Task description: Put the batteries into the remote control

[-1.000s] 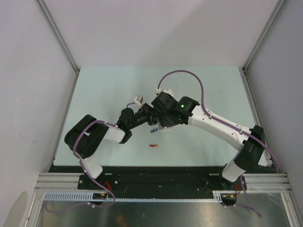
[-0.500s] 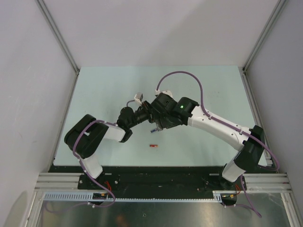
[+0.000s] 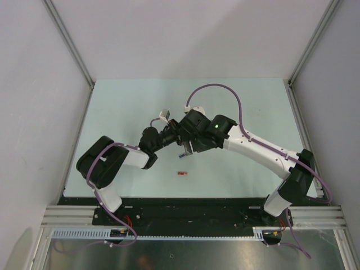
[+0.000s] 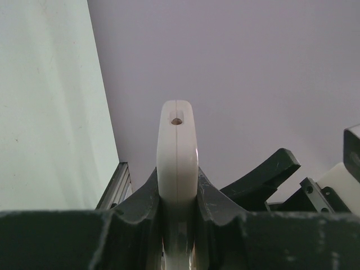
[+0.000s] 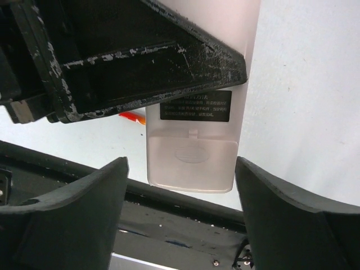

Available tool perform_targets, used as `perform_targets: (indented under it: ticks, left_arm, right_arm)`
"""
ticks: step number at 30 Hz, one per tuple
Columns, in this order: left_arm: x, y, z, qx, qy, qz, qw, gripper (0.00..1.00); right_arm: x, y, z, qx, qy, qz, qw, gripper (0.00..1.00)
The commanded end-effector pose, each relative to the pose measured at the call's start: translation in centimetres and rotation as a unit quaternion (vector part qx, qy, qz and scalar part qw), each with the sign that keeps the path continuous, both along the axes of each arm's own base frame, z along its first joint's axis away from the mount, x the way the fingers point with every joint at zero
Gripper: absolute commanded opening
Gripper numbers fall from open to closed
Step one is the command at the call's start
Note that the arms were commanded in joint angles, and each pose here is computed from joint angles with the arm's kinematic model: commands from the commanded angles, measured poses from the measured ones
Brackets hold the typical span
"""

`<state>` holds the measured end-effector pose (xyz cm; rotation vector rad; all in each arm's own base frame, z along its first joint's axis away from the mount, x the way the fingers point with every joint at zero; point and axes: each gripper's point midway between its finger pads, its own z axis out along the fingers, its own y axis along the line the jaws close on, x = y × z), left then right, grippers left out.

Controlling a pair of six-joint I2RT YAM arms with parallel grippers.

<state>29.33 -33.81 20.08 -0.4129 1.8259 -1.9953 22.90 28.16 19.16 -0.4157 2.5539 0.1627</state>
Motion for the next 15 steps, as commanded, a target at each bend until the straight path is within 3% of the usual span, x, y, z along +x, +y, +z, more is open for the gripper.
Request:
perform_targets:
  ticks: [1,4,10,15]
  left_arm:
    - [0.1,-0.1,2.9,-0.032,-0.039,-0.003,0.999,0.00]
    - [0.0,-0.1,3.0,-0.032,-0.041,-0.003,0.999,0.00]
    - [0.0,-0.1,2.9,-0.031,-0.041,-0.003,0.999,0.00]
    - [0.1,-0.1,3.0,-0.032,-0.041,-0.002,0.999,0.00]
  right_arm:
    - [0.9,-0.2,4.0,0.038,-0.040,-0.012,0.998,0.88]
    - [1.1,-0.4,4.3,0.037,-0.044,-0.013,0.998,0.96]
    - [1.4,-1.4,5.7,0.044,-0.057,-0.025,0.997,0.97]
    - [1.4,-3.5,9.0,0.095,-0.093,-0.050,0.990,0.97]
